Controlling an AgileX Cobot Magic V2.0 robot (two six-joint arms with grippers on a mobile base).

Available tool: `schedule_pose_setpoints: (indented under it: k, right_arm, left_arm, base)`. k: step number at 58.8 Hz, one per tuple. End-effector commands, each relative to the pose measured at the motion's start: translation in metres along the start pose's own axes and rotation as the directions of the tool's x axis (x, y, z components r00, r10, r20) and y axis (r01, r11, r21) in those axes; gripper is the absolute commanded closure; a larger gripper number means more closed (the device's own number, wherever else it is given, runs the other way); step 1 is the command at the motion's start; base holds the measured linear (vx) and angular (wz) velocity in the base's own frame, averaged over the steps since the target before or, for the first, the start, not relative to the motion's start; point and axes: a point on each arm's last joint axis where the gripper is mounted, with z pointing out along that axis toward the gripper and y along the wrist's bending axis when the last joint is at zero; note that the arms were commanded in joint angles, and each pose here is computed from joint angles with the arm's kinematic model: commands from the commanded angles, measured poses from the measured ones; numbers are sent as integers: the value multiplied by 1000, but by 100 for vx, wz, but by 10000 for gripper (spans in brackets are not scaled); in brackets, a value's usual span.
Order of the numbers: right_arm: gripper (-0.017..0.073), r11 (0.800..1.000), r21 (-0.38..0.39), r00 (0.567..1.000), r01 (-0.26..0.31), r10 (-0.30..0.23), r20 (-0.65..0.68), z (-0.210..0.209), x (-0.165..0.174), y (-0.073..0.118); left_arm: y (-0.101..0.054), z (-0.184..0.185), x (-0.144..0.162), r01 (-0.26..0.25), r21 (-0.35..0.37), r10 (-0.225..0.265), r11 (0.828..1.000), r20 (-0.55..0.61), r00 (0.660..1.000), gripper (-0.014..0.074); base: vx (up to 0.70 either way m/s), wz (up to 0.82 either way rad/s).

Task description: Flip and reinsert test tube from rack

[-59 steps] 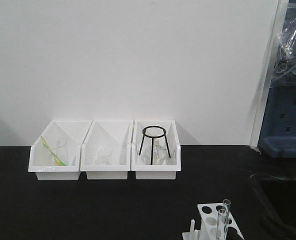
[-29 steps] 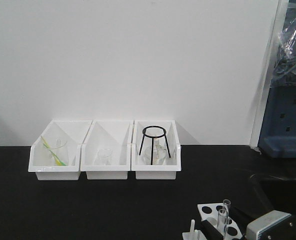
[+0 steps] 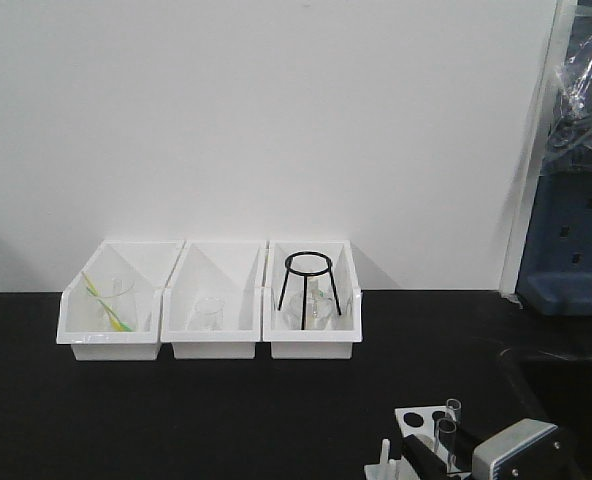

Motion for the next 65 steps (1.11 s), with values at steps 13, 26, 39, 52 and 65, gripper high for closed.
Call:
schedule_pose_setpoints:
  k: [13,26,39,52,65]
  right_arm:
    - [573,1000,-1,990,27,-26,140,1,-21,0]
    - [573,999,14,982,38,-40,182,-8,-42,-1]
    - [573,997,53,969,61,-72,238,-25,-95,-3]
    - [573,993,96,936,64,-93,339,-45,-161,-6]
    - [573,974,138,937,180,-213,277,-52,-189,-7]
  left_arm:
    - [-1,-1,-7,4,19,-5,1000,86,996,600]
    - [-1,-1,-7,4,19,-5,1000,86,996,600]
    - [-1,-1,-7,4,19,-5,1000,86,996,600]
    - [-1,-1,-7,4,19,-5,1000,86,996,600]
    - [-1,-1,-7,4,19,-5,1000,86,996,600]
  base:
    - [0,0]
    - [0,0]
    - [0,0]
    - [0,0]
    - [0,0]
